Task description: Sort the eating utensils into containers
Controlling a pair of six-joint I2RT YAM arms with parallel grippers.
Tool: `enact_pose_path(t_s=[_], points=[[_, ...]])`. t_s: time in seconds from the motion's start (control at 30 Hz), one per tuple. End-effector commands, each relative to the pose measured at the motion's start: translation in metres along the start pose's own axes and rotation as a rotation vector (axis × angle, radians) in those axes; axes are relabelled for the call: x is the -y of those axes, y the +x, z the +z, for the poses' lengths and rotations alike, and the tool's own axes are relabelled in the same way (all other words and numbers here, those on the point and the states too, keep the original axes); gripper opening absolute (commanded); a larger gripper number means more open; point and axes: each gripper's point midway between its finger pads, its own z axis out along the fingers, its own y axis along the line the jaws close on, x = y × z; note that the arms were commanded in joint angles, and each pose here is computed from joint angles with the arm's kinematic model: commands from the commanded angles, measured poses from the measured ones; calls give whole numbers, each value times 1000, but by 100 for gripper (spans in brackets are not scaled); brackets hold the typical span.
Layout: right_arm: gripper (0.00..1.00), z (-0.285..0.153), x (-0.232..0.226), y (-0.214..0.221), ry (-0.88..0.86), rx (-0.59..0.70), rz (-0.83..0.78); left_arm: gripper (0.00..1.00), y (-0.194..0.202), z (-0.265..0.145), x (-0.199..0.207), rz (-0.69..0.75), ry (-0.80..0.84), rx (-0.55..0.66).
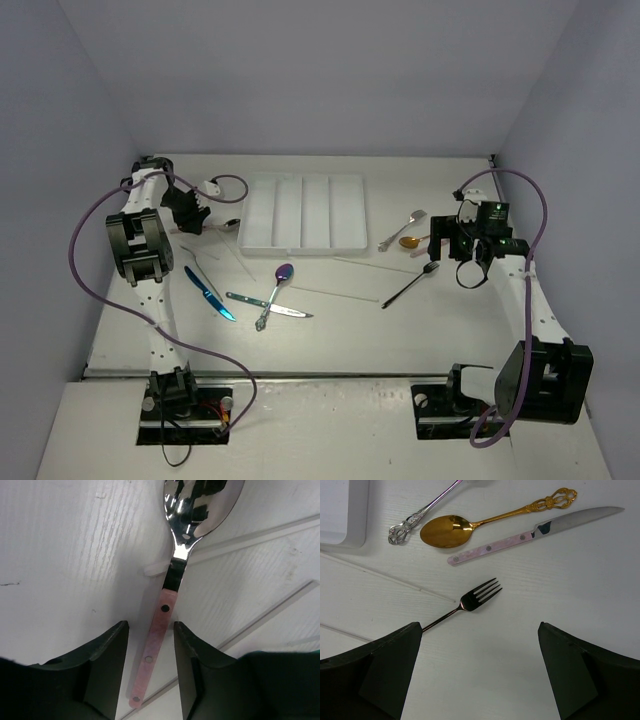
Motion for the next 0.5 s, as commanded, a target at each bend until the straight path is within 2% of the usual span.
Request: enact_pose_path(t_s=[0.0, 0.17, 0.47], points=[[100, -6, 0, -24, -7, 67, -24, 33, 6, -22, -11, 2, -48, -41], [100, -8, 0, -26, -10, 74, -24, 18, 4, -33, -15, 12, -74, -46], [100, -10, -1, -27, -16, 81, -27, 10, -16, -61, -9, 90, -116, -15]])
